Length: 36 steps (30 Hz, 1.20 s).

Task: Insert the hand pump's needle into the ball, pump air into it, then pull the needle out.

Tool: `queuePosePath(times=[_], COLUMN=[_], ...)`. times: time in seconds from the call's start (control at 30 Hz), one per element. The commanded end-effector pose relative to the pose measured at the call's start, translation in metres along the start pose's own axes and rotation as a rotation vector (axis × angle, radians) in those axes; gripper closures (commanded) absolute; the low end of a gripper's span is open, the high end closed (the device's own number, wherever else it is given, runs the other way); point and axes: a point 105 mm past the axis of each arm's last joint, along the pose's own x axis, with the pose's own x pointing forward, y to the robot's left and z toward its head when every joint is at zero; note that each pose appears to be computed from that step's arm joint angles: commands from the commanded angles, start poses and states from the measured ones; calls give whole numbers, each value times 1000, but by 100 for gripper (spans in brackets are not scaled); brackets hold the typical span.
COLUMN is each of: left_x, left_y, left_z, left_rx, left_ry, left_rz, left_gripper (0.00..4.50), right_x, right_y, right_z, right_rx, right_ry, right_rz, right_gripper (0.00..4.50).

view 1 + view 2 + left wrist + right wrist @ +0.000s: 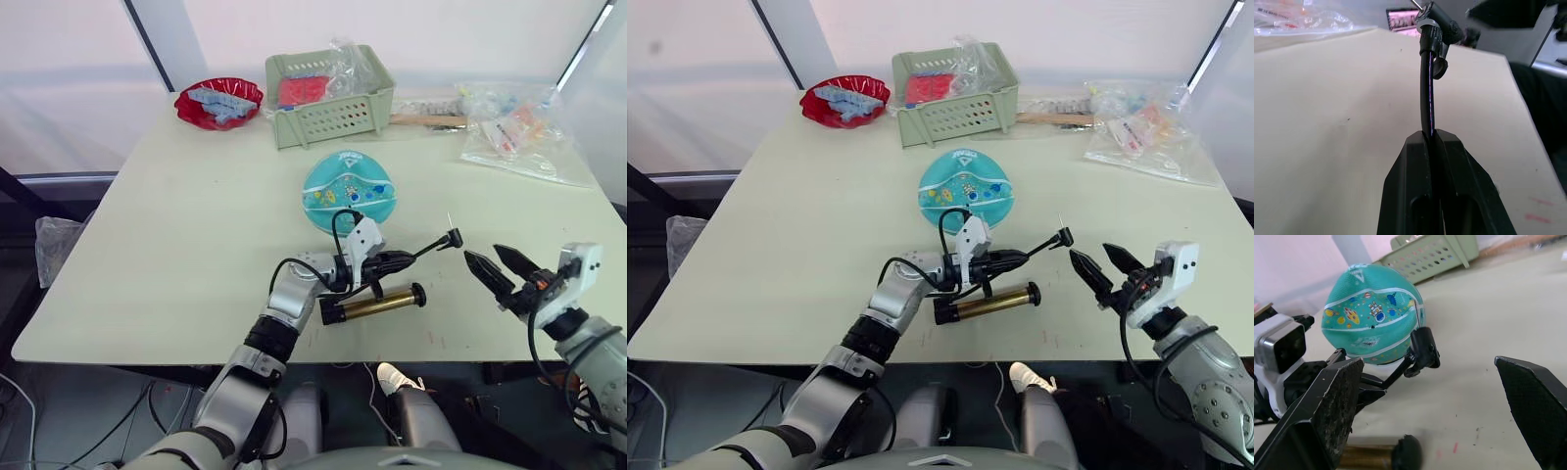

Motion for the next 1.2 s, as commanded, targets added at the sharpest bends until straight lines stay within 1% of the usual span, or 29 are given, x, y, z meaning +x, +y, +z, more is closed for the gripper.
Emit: queuePosePath(times=[0.03,0.2,0.53,0.6,0.67,0.7,0.73,0.77,0.83,0.9,1.03,1.17,1.2], left_x=[3,1,-1,-1,-1,-1,-2,-2,-2,-3,-3,-3,-4], left_y=[-9,-13,-14,-15,-16,-16,-16,-16,-16,-16,-16,-10,-8], left_z=[23,28,31,30,29,29,28,27,26,25,24,26,28], left_rx=[25,-1,-7,-7,-7,-7,-8,-9,-11,-12,-11,13,19], left_ry=[-86,-114,-120,-119,-117,-116,-114,-112,-110,-107,-105,-110,-120], left_rz=[-65,-93,-93,-97,-99,-99,-99,-98,-96,-96,-93,-59,-52], left_gripper=[443,443,443,450,450,450,450,450,450,450,450,450,412], right_x=[6,18,26,26,26,26,26,26,25,25,24,23,23], right_y=[11,19,30,31,31,31,31,31,31,31,31,30,30], right_z=[8,12,13,13,14,14,15,15,14,14,12,9,8], right_rx=[37,101,122,125,123,120,120,121,119,116,109,85,67], right_ry=[-16,-44,-40,-43,-49,-51,-54,-56,-56,-54,-47,-28,-22], right_rz=[46,90,154,155,157,157,156,153,151,151,150,147,151], right_gripper=[0,0,0,51,115,171,240,274,382,414,414,414,414])
